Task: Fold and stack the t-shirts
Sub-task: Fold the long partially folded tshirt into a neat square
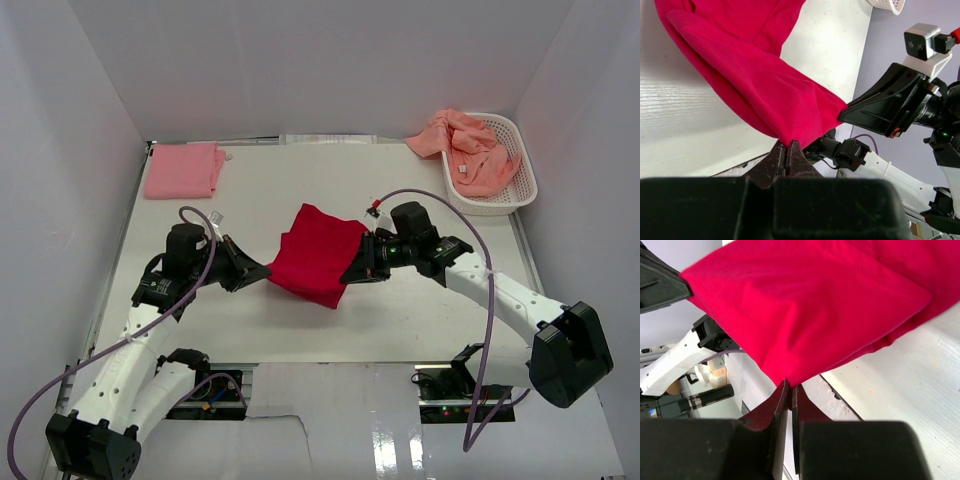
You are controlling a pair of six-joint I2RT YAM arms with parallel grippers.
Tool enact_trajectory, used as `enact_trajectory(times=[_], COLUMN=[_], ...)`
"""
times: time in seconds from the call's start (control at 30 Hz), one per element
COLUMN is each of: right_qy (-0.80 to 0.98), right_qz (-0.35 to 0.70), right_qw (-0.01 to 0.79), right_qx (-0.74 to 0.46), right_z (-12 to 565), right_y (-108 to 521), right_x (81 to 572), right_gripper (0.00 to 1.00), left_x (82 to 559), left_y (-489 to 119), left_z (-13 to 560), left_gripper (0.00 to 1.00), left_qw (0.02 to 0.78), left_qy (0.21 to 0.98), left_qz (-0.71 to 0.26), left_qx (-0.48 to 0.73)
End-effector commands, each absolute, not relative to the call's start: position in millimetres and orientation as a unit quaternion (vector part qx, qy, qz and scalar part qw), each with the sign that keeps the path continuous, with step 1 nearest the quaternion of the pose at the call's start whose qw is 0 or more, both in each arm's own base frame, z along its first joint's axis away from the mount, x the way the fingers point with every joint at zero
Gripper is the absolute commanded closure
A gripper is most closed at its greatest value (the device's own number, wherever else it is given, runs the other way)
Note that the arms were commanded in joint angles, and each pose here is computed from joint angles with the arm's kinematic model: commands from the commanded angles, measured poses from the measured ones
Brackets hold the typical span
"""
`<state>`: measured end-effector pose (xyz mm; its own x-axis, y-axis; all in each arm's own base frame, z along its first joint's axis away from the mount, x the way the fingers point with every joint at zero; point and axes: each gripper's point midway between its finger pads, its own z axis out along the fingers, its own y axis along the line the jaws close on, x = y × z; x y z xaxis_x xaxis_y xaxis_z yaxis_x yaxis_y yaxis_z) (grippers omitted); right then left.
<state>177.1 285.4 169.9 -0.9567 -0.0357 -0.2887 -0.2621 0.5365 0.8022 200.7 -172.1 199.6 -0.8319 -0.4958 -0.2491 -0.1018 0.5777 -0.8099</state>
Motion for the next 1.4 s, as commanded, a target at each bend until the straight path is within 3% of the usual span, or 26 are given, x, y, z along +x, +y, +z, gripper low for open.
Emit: enact_trajectory(times=[0.0,1.37], right_qy=[0.851,0.840], right_qz=[0.493,0.503], right_qw=[0.147,0.157], right_qx=[-0.105,-0.127], right_z=[195,216], right_y=[291,303], right_x=[189,256], right_gripper=[0.92,0.92], left_x=[196,150], left_y=[-170,-174], left_z=[203,211], left_gripper=[1.00,1.00], left_qw=[0.232,0.192], left_qy=[0.855,0.841], left_qz=[-0.427,-0.469], left_qx=[-0.180,-0.189])
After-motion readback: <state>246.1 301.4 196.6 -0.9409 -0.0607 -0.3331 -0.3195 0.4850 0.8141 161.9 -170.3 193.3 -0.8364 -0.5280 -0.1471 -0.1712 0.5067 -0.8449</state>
